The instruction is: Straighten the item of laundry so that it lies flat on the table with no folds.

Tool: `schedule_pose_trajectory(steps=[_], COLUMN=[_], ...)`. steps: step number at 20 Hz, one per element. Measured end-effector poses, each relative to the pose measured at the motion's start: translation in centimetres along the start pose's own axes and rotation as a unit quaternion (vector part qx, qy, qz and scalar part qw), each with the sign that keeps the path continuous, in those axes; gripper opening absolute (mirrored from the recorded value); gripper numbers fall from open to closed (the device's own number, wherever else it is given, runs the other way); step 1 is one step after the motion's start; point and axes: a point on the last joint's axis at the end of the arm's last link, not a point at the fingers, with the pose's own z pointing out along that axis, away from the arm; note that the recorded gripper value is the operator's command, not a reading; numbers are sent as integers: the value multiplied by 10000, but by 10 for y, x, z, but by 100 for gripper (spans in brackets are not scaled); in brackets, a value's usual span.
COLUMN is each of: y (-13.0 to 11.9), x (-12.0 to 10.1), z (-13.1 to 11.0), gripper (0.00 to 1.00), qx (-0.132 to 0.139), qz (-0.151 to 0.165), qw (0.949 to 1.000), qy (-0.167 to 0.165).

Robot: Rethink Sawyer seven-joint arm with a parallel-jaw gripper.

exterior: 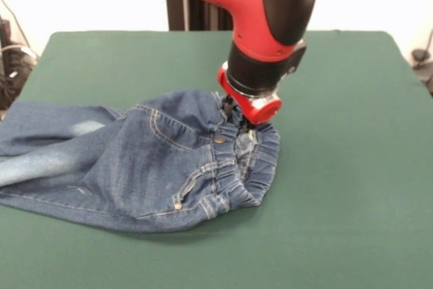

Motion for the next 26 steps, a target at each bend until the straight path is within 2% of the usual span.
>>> schedule_pose_trajectory(steps=[6,18,19,26], y=[-2,-3,-3,-6], x=[-4,-5,-5,-9], z=[-1,0,1,2], gripper=[100,100,0,0], qx=[89,97,104,108], qz=[16,44,43,97], qw=[10000,9999,9999,9999], qy=[40,48,47,76])
